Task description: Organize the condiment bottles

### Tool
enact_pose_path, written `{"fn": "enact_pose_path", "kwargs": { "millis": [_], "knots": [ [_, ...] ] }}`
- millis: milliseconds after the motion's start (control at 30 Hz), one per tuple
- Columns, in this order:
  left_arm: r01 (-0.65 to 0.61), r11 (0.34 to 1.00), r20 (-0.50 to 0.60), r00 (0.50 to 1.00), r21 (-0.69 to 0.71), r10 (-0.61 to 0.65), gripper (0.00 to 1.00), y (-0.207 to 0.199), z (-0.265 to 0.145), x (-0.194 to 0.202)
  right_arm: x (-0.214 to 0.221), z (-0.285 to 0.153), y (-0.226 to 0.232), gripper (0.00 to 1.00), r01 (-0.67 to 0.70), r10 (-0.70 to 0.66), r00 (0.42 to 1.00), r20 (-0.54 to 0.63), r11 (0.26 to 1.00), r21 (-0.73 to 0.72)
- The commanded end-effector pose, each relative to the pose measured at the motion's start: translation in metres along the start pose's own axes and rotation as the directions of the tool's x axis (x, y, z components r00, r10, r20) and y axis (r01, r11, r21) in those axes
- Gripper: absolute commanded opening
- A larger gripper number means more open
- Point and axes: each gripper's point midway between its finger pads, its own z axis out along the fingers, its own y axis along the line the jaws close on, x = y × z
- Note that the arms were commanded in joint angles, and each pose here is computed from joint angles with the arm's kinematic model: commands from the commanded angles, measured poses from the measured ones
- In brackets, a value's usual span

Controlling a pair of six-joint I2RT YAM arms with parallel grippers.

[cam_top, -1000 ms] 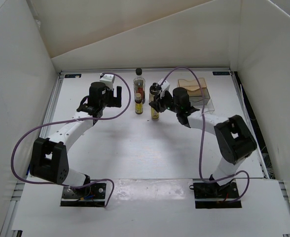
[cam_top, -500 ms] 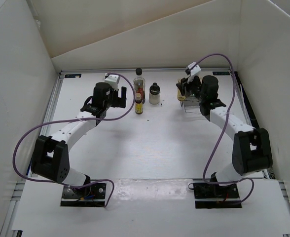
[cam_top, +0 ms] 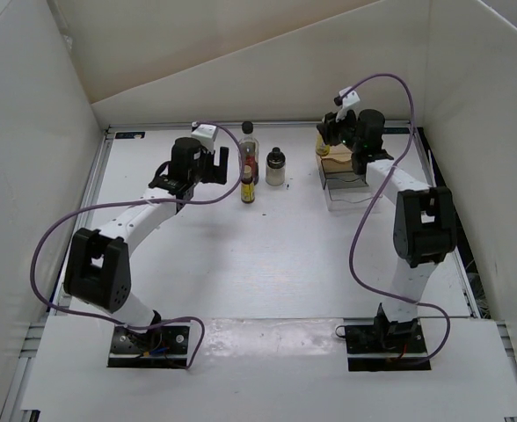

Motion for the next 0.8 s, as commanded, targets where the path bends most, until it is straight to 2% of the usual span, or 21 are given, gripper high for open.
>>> {"fn": "enact_pose_path", "kwargs": {
  "millis": [0,167,400,767],
  "knots": [
    [-0.013,1.000,0.034,0.999,-0.007,0.013,1.00,0.002,0.001,-0.020,-0.077,0.005,-0.020,0.00,0.048,-0.055,0.978,0.203,0.998,0.037],
    [-0.012,1.000,0.013,1.000,-0.015,0.012,1.00,0.006,0.011,-0.015,-0.077,0.018,-0.037,0.00,0.042,-0.053,0.978,0.203,0.997,0.057],
    [-0.008,1.000,-0.008,1.000,-0.018,0.008,1.00,0.009,0.021,-0.011,-0.054,0.024,-0.060,0.00,0.007,-0.022,0.983,0.180,0.996,0.085],
    [-0.009,1.000,-0.020,1.000,-0.014,0.008,1.00,0.008,0.032,-0.013,-0.021,0.028,-0.069,0.00,-0.030,0.015,0.987,0.158,0.995,0.094]
  ]
}}
